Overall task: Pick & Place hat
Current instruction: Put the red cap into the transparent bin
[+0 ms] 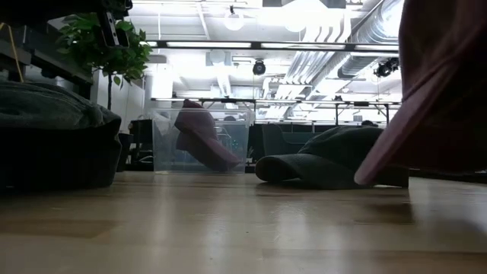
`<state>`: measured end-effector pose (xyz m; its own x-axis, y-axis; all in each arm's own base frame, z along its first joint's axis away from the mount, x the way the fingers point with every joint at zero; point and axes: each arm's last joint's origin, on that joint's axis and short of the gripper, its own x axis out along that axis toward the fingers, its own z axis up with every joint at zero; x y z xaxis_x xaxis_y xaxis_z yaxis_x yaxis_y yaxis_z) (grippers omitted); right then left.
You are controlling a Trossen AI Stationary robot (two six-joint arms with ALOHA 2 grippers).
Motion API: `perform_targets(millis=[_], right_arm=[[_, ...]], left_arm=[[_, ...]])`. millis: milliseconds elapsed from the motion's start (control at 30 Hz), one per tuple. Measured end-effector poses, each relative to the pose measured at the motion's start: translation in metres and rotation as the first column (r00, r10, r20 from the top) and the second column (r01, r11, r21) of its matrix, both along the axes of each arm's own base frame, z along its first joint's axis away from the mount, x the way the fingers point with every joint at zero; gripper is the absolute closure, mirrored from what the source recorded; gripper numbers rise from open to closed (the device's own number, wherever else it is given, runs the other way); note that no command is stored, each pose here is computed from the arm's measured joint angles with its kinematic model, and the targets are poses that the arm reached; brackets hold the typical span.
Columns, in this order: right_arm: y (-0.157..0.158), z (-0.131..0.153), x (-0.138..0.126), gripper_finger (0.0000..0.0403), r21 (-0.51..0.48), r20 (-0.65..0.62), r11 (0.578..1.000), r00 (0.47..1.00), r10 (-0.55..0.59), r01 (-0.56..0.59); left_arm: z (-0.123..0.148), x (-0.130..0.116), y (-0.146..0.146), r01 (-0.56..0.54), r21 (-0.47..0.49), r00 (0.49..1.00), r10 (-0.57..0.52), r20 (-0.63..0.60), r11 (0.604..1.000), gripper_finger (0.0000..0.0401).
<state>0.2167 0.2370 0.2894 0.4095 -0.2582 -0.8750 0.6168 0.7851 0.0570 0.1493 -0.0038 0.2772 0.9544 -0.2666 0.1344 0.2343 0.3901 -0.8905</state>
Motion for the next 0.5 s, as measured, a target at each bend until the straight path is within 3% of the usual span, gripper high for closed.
perform_targets(millis=[200,500], right_arm=[[0.002,0.012,0.004,0.0398,0.043,0.046,0.999,0.999,-0.015,0.013],[-0.016,0.060,0.010,0.0398,-0.010,0.123,0.998,0.990,-0.067,0.068]], left_arm=[[0.000,0.000,0.000,0.000,0.000,1.000,0.000,0.000,1.000,0.0401],[0.000,0.000,0.000,0.001,0.000,1.000,-0.001,0.001,1.000,0.0401]])
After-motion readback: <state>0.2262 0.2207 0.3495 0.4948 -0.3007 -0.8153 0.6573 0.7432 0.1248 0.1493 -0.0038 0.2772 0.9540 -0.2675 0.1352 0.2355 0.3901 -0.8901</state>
